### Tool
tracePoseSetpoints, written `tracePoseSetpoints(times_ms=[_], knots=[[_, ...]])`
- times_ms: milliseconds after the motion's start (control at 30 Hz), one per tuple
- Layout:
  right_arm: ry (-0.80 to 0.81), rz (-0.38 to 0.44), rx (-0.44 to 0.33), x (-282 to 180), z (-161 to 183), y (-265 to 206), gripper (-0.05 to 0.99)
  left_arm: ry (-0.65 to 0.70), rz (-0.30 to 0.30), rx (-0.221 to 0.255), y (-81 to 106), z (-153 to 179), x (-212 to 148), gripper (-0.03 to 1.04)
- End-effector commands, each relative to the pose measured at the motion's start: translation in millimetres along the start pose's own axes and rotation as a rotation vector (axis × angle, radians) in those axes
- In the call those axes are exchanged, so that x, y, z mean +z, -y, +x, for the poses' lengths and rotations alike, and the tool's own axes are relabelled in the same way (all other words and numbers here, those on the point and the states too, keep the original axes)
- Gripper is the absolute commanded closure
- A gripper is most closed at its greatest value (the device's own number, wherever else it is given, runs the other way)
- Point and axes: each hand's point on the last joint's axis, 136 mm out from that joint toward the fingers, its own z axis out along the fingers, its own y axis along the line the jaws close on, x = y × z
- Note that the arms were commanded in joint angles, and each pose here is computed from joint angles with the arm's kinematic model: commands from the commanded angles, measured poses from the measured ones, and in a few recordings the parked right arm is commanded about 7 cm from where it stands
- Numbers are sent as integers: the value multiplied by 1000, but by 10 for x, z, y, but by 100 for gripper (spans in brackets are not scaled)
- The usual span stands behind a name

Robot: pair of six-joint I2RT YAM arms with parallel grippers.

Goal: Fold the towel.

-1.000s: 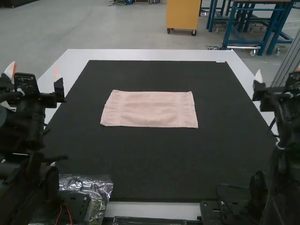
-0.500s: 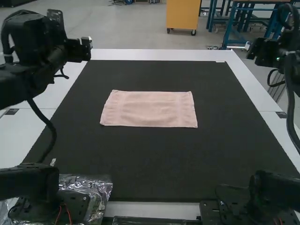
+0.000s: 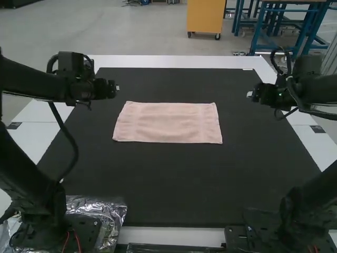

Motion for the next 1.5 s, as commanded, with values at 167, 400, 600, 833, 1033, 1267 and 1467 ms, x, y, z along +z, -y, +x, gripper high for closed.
tracePoseSetpoints(times_ms=[167, 400, 600, 833, 1033, 1267, 1467], knots=[[0, -84, -116, 431, 125, -503, 3, -44, 65, 40, 12, 286, 382, 5], [-30, -116, -146, 829, 295, -730, 3, -75, -2, 141, -190, 513, 679, 5], [-47, -120, -149, 1188, 391, -703, 3, -43, -16, 199, -245, 503, 824, 5], [-63, -103, -168, 1548, 450, -660, 3, -51, -20, 218, -298, 554, 1079, 5], [-67, -102, -170, 1760, 448, -638, 3, -66, -20, 217, -337, 601, 1291, 5], [-68, -100, -179, 1987, 434, -593, 3, -81, -29, 217, -390, 654, 1494, 5], [-68, -87, -198, 2138, 440, -563, 3, -95, -36, 218, -441, 705, 1625, 5]])
